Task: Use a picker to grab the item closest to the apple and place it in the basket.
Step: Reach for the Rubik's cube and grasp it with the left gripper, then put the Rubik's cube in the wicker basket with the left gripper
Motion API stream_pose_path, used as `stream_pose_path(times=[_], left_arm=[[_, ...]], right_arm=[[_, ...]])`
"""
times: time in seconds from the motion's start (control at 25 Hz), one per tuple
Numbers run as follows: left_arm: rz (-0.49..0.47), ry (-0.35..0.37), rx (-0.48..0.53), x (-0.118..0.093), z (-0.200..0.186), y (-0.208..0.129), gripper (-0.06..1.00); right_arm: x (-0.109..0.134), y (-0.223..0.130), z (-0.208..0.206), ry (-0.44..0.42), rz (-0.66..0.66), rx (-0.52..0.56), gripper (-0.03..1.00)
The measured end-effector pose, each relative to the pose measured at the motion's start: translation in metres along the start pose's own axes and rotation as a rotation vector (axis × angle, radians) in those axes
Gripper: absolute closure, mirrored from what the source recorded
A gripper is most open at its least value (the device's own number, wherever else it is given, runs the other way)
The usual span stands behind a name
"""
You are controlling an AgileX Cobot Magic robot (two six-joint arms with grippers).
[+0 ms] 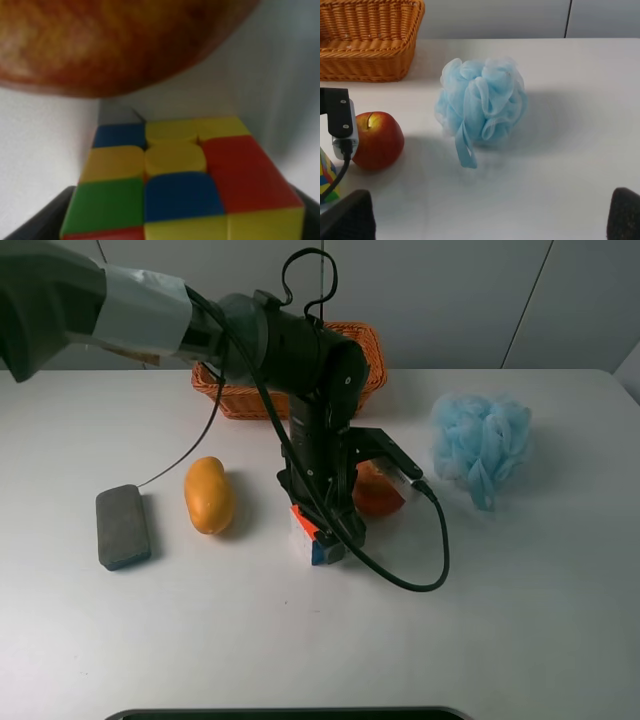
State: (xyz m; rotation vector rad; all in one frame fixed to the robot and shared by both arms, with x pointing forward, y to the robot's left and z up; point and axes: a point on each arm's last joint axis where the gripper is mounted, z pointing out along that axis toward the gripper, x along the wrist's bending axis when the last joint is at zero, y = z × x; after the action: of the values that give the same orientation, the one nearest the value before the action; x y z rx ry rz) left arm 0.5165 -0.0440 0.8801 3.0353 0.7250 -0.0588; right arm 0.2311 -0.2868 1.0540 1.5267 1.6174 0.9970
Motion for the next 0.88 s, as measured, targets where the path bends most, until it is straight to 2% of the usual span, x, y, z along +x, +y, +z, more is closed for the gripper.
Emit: stream_pose_path(times=[0.08,0.12,0.48,0.72,0.88], left_arm=[[0.000,-0.001,0.003,0.000,0.000,0.000,0.38],[0.000,0.000,-0.001,0.000,-0.001,0.001,0.38],[-0.003,-0.002,0.007,0.000,-0.003,0.001,0.38],[0.005,0.004,0.042,0.002,-0.028,0.009,0.38],[0.001,0.042,0.009,0.005,-0.045,0.015,0.38]], right_arm=[[0.000,0.000,0.000,0.000,0.000,0.000,0.27],[0.000,0.000,0.000,0.000,0.000,0.000,0.27],[0.000,0.000,0.000,0.000,0.000,0.000,0.27],[0.000,0.000,0.000,0.000,0.000,0.000,0.27],[0.000,0.000,0.000,0.000,0.000,0.000,0.27]])
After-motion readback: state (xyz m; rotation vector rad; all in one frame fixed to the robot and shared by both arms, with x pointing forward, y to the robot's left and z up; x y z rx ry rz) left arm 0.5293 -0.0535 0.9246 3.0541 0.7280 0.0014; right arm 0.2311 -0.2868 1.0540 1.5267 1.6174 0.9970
